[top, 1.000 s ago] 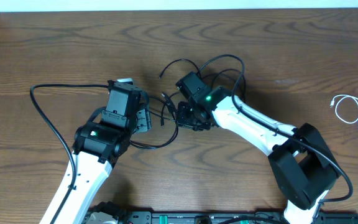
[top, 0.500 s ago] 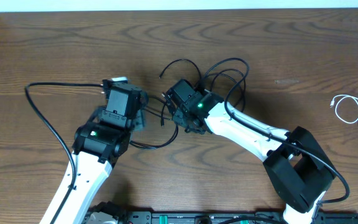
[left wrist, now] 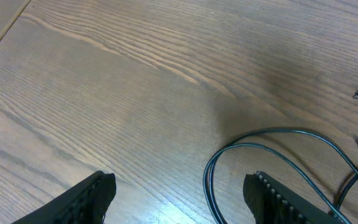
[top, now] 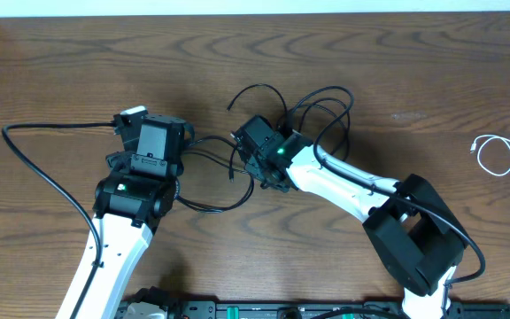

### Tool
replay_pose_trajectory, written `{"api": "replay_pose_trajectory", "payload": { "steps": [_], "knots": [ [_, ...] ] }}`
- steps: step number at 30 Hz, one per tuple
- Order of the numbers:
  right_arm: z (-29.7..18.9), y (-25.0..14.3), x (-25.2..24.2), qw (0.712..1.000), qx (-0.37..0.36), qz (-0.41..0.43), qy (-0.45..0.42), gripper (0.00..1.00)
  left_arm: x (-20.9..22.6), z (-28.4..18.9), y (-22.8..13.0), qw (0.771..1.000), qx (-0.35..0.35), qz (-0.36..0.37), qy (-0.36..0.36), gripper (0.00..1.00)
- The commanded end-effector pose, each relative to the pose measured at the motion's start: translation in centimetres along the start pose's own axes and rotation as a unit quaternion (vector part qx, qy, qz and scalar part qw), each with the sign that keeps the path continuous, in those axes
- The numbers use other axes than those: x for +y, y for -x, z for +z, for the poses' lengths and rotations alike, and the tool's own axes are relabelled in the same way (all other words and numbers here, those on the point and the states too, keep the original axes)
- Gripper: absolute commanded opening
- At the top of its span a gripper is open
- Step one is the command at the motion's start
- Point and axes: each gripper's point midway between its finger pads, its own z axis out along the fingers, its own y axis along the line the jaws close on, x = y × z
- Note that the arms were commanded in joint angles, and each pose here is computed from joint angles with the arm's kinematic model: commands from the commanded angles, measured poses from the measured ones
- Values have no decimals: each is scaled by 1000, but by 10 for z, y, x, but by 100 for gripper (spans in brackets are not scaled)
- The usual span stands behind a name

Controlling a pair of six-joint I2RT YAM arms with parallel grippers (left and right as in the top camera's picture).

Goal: Untangle cables

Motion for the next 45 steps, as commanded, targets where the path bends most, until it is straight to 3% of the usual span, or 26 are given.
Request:
{"api": "replay_pose_trajectory", "payload": {
  "steps": [1, 5, 12, 14, 17, 18, 38, 45],
  "knots": [
    [3, -3, -1, 1000, -3, 8, -3, 24, 2, 1, 1, 1000, 0, -7, 6, 71],
    [3, 3, 0, 1000, -20, 13, -2, 7, 2, 1, 1, 1000, 1, -7, 5, 71],
    [3, 9, 1, 999, -38, 14, -2, 1, 3, 1, -2, 1000, 6, -4, 7, 71],
    [3, 10, 0, 999, -39, 14, -3, 2, 3, 1, -2, 1000, 6, -3, 7, 71],
    [3, 2, 0, 1000, -20, 12, -3, 24, 3, 1, -2, 1000, 7, -3, 7, 71],
    [3, 0, 1, 1000, -14, 12, -1, 25, 3, 1, -2, 1000, 7, -3, 8, 71],
    [22, -7, -24, 997, -38, 64, -15, 25, 4, 1, -5, 1000, 12, 0, 10, 71],
    [27, 5, -17, 997, -70, 43, 12, 25, 4, 1, -5, 1000, 12, 0, 10, 71]
  ]
}}
